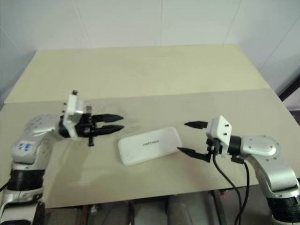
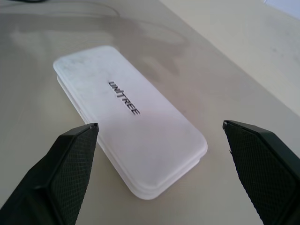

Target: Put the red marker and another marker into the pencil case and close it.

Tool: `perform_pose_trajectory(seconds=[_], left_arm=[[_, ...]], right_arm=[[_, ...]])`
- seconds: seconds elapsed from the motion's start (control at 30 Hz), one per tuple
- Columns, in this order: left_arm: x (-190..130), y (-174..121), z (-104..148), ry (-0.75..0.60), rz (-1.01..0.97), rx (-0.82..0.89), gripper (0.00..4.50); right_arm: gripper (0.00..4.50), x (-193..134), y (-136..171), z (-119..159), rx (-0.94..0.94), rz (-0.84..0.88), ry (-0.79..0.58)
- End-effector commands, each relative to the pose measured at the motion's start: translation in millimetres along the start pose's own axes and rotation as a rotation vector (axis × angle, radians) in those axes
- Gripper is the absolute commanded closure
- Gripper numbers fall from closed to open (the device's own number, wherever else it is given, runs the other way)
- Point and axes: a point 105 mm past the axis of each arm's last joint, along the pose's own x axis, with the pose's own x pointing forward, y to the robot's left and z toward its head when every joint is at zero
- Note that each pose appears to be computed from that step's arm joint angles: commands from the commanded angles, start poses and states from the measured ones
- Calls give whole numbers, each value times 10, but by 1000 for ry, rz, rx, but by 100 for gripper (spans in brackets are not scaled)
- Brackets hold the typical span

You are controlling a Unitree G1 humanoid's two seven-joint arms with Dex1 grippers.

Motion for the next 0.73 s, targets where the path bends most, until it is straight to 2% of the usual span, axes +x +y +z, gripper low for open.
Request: perform_pose_trajectory(seconds=[0.03, 0.17, 0.2, 0.5, 0.73], left_arm=[[-150, -56, 95, -12, 46, 34, 155], [-217, -71, 89, -13, 79, 43, 18], [-213, -80, 87, -13, 78, 42, 2], [-158, -96, 133, -52, 80, 48, 2], [-220, -76, 87, -13, 87, 45, 2]], right_arm=[[0, -26, -62, 80, -43, -12, -29], [0, -14, -104, 110, -58, -9, -45], [0, -16, -120, 120, -62, -13, -53], [0, -16, -179, 172, -67, -8, -78], [0, 30, -205, 146, -74, -9, -84]])
